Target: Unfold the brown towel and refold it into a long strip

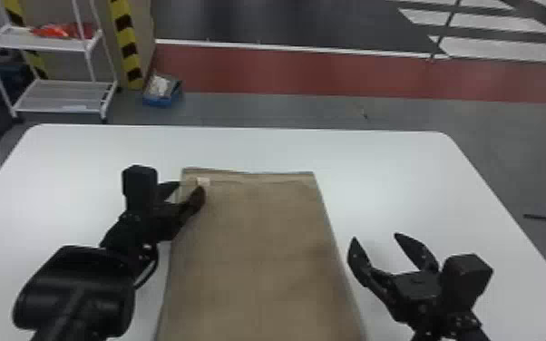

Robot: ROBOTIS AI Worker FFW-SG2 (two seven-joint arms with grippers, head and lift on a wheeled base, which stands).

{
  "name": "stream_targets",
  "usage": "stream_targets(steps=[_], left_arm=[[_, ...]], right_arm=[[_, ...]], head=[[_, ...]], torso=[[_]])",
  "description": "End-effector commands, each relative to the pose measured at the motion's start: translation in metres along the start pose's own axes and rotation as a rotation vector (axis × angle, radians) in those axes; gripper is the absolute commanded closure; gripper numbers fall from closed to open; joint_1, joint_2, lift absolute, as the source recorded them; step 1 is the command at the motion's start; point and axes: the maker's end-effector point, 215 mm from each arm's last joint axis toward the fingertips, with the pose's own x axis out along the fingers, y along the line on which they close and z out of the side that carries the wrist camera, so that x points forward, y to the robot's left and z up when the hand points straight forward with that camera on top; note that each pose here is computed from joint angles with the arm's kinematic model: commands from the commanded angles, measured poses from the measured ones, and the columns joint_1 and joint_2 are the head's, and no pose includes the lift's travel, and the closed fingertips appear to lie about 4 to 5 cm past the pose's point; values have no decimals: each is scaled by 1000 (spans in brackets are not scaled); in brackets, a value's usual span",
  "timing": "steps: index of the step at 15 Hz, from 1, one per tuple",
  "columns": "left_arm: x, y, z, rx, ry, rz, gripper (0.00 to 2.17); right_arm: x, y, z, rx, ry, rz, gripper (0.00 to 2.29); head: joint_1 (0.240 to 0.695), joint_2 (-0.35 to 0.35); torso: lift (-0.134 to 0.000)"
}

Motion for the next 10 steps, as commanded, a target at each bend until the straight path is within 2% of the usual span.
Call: stream_targets(steps=[1, 6, 10], left_arm=[[0, 1, 2, 3, -5, 5, 583], [1, -2, 0, 33, 2, 23, 576], [-2, -4, -6, 31, 8, 20, 579]], right_arm=[[0, -1, 0, -1, 2, -2, 151], [-2, -5, 0, -6, 4, -3, 151], [-2, -7, -1, 3, 7, -5, 151]], head=[[695, -133], [695, -134], [695, -142]], torso=[[-123], [-123], [-123]])
